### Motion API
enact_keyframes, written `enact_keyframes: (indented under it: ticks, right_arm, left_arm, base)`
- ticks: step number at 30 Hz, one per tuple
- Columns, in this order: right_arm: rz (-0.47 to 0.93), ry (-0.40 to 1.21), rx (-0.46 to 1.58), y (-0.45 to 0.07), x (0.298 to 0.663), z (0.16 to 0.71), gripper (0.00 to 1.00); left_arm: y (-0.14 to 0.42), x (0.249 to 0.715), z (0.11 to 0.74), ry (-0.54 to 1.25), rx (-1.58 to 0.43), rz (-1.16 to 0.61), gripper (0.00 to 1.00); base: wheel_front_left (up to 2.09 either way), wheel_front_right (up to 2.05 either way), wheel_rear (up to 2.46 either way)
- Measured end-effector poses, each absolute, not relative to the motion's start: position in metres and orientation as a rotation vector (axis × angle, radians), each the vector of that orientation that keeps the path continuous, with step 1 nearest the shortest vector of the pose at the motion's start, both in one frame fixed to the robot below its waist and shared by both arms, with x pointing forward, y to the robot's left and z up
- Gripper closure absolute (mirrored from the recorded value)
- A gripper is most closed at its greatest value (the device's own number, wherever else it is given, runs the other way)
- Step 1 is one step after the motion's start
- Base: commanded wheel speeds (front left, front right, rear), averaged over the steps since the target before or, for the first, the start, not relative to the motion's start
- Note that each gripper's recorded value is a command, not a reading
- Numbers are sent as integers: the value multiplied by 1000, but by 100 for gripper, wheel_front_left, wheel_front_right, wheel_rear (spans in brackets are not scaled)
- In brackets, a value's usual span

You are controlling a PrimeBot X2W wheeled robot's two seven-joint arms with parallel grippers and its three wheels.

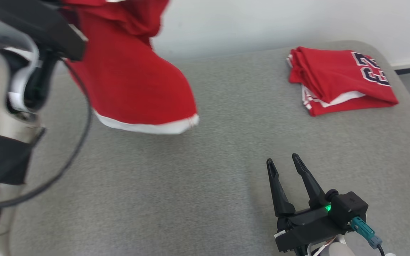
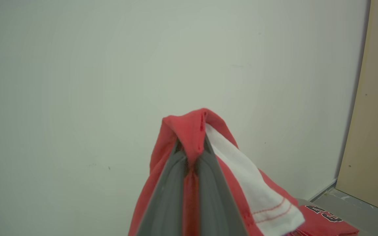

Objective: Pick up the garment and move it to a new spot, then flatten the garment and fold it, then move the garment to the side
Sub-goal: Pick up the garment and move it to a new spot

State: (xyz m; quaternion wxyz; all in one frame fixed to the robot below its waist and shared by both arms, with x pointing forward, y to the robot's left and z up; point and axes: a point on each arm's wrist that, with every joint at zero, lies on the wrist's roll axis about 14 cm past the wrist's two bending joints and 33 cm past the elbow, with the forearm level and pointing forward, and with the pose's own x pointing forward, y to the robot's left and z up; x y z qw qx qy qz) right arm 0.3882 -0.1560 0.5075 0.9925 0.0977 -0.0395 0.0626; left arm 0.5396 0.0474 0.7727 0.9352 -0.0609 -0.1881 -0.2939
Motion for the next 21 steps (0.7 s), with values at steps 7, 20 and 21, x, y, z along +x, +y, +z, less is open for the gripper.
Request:
enact_keyframes:
  ticks: [7, 20, 21]
  right_arm:
    - [54, -71, 189, -179, 376, 504, 0]
    - [48, -57, 190, -180, 378, 499, 0]
    - [51, -55, 191, -179, 378, 498, 0]
  left_arm:
    - [-19, 514, 777, -393, -180, -770, 100]
    - [-19, 502, 666, -140, -310, -739, 100]
    - [-12, 502, 651, -108, -317, -712, 100]
  base:
    - [0, 0, 0]
    - [0, 0, 0]
    - [0, 0, 0]
